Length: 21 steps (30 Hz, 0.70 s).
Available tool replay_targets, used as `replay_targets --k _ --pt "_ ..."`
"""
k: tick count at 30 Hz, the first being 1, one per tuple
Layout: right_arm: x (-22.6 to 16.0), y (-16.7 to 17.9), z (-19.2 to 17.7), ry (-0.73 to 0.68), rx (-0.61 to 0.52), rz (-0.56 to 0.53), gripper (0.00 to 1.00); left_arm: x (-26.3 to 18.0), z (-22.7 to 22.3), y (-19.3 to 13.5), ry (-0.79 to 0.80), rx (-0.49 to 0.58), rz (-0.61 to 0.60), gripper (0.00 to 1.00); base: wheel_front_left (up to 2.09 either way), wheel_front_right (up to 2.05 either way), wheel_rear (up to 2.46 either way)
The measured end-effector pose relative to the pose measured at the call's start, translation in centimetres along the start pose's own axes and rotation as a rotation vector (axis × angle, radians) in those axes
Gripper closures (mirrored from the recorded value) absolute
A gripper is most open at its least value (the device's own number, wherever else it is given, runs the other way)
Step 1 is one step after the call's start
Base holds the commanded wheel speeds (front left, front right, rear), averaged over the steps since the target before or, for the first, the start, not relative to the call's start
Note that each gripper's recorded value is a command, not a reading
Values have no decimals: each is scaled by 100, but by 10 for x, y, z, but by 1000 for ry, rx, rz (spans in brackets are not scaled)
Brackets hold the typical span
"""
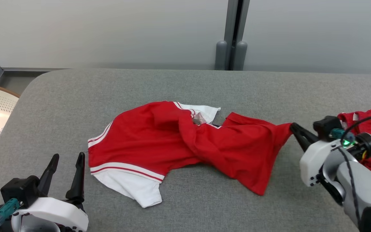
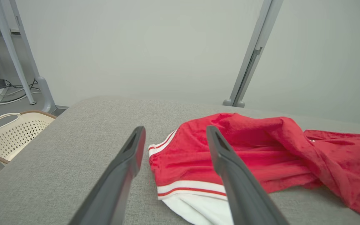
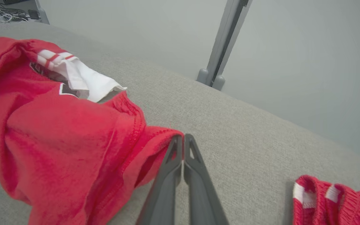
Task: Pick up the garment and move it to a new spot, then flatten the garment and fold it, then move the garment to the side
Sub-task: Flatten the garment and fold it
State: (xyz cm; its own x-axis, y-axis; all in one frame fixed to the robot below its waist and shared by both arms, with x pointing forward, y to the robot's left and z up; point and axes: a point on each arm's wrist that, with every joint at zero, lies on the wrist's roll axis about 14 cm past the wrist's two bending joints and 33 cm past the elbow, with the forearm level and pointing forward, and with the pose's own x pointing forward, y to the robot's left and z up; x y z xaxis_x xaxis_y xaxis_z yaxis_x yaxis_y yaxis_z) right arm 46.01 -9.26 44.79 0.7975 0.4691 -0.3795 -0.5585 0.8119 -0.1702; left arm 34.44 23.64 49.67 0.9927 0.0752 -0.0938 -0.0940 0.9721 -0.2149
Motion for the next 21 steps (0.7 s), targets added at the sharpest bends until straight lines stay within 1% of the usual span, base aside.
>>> replay_targets --k 4,7,8,9,10,13,18,21 --pt "-11 -34 -25 37 77 -100 100 6 -6 -3 28 10 -13 0 0 0 0" --pt "-21 -47 -48 87 132 -156 100 8 -10 -5 46 14 -19 0 0 0 0" --pt "-23 -47 -56 105 154 -166 82 8 -10 -5 47 14 -21 0 0 0 0" --pt "-26 -45 -64 132 173 -173 49 9 -11 -6 48 14 -24 0 0 0 0" --pt "-28 -41 -71 149 189 -175 0 9 -11 -7 47 14 -26 0 0 0 0" --pt "-30 -35 -71 125 235 -187 0 10 -10 -11 46 15 -39 0 0 0 0" --pt "-44 -57 -55 16 248 -270 0 13 -6 -19 33 18 -60 0 0 0 0" --pt "-51 -66 -31 -89 251 -306 0 12 -4 -25 23 18 -78 0 0 0 0"
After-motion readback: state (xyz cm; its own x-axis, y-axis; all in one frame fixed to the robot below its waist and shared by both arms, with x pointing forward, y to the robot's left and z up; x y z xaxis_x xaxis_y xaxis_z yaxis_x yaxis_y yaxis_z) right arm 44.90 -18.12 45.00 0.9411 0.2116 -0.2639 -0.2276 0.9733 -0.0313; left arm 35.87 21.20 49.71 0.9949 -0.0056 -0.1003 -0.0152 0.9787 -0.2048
